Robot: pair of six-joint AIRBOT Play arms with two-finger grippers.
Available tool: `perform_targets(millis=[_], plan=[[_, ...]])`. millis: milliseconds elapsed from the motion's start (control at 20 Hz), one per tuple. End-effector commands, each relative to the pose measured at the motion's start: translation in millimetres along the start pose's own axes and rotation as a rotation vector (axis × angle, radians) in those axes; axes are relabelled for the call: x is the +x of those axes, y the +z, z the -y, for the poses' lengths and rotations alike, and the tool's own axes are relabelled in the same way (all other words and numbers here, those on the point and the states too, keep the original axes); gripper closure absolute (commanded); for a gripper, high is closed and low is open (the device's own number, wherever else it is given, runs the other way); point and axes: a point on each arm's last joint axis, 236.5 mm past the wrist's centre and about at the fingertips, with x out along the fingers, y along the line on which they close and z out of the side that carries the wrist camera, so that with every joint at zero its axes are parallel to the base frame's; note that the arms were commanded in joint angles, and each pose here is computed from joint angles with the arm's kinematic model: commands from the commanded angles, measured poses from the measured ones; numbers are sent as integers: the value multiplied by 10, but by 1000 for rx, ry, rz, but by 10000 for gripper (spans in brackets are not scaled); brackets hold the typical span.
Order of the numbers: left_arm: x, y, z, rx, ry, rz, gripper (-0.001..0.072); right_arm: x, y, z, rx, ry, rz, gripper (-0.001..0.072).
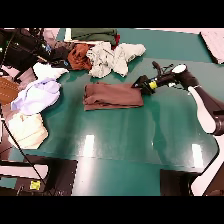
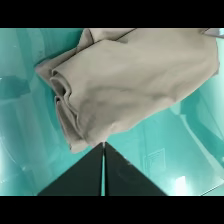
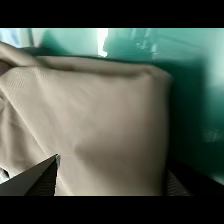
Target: Fold the shirts.
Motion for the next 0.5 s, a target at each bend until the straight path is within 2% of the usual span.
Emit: perform_targets(millis=[0,50,100,150,200,450], plan=[[-1,5,3,2,-2,3,684,233,-102,-151,-32,-15,-55,6],[-1,15,2,2,-1,7,684,238,-106,-118,-24,-47,-56,48],[-1,25,4,2,-2,11,684,225,-111,-57,-12,-81,-59,222],[-1,26,4,2,-2,11,684,186,-128,-34,-24,-93,-72,658],[-1,24,4,2,-2,11,684,114,-118,-9,-30,-105,-73,680],[-1,15,16,2,-7,7,684,-885,105,220,29,-196,69,681]])
